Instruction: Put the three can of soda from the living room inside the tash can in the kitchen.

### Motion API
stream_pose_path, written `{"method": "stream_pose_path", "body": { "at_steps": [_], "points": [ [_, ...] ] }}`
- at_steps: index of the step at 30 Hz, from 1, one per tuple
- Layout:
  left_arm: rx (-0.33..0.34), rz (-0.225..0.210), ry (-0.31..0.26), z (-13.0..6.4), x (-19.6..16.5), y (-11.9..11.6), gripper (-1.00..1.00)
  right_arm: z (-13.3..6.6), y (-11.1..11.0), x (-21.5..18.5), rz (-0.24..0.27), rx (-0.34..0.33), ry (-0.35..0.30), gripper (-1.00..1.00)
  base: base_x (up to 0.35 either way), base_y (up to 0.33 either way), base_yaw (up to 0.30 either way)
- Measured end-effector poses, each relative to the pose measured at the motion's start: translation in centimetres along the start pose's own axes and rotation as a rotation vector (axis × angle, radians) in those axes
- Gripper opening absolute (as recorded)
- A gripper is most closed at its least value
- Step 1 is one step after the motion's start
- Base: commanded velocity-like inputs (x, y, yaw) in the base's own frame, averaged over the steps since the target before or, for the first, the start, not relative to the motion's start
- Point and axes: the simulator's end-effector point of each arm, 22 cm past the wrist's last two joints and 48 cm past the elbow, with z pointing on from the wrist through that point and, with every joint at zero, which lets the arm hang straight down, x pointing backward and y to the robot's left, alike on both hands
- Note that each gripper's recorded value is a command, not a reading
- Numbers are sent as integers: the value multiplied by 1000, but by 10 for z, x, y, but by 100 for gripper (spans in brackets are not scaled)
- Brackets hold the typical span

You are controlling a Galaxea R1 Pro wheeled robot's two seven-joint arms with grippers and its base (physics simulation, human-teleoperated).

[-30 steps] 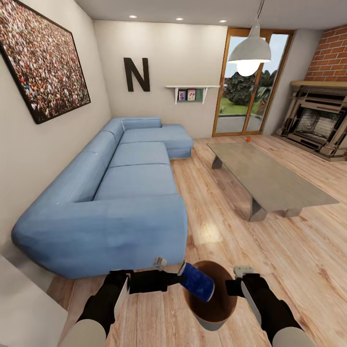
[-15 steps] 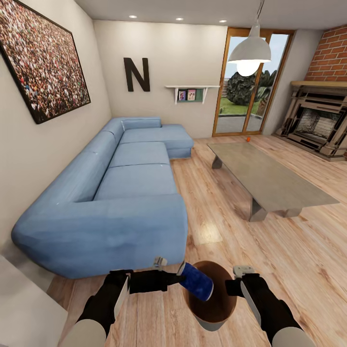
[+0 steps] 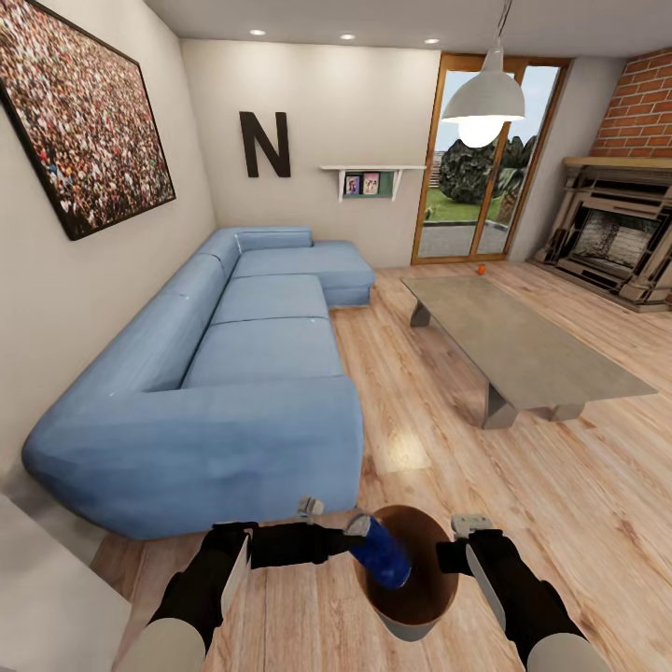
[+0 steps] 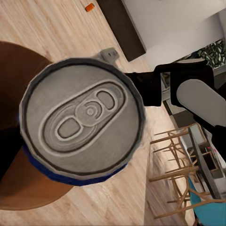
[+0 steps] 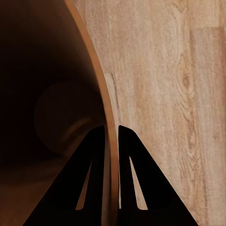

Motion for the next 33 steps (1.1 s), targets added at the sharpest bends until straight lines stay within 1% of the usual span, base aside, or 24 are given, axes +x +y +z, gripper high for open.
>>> {"method": "stream_pose_path", "body": {
  "at_steps": [8, 11, 12, 16, 18, 20, 21, 22, 23, 25, 28, 30, 31, 32, 33],
  "points": [
    [9, 0, -2, 0, -1, -2, 100, 0, 0, 0, 0, 0, 0, -100, 0, 0, 0],
    [32, 1, -3, 0, -1, -7, 100, 0, -2, 0, -6, 6, 0, -100, 0, 0, 0],
    [63, 1, -4, -1, -1, -14, 100, 0, -1, 0, -4, 4, -1, -100, 0, 0, 0],
    [133, 2, -8, -3, -3, -29, 100, 0, 0, -1, 0, 0, -2, -100, 0, 0, 0],
    [189, 2, -11, -6, -4, -41, 100, -1, -1, -2, -1, 2, -4, -100, 0, 0, 0],
    [233, 3, -12, -13, -4, -49, 100, -1, -1, -2, 0, 2, -5, -100, 0, 0, 0],
    [263, 3, -11, -21, -4, -53, 100, -1, -1, -2, 0, 1, -6, -100, 0, 0, 0],
    [274, 4, -10, -24, -4, -54, 100, -1, -1, -2, 1, 1, -6, -100, 0, 0, 0],
    [293, 5, -7, -32, -3, -56, 100, -1, -1, -2, 0, 1, -6, -100, 0, 0, 0],
    [281, 6, -4, -39, -3, -51, 100, -1, -1, -3, -1, 2, -7, -100, 0, 0, 0],
    [218, 4, -5, -67, -3, -27, 100, -1, -1, -3, 0, 1, -7, -100, 0, 0, 0],
    [194, 2, -11, -79, -4, -18, 100, -1, -1, -3, 0, 2, -7, -100, 0, 0, 0],
    [170, 1, -18, -90, -6, -10, 100, -1, -2, -3, 0, 2, -7, -100, 0, 0, 0],
    [158, 1, -21, -97, -7, -5, 100, -1, -2, -3, -1, 3, -7, -100, 0, 0, 0],
    [114, 1, -30, -119, -10, 9, 100, -1, -2, -3, -1, 4, -8, -100, 0, 0, 0]
  ]
}}
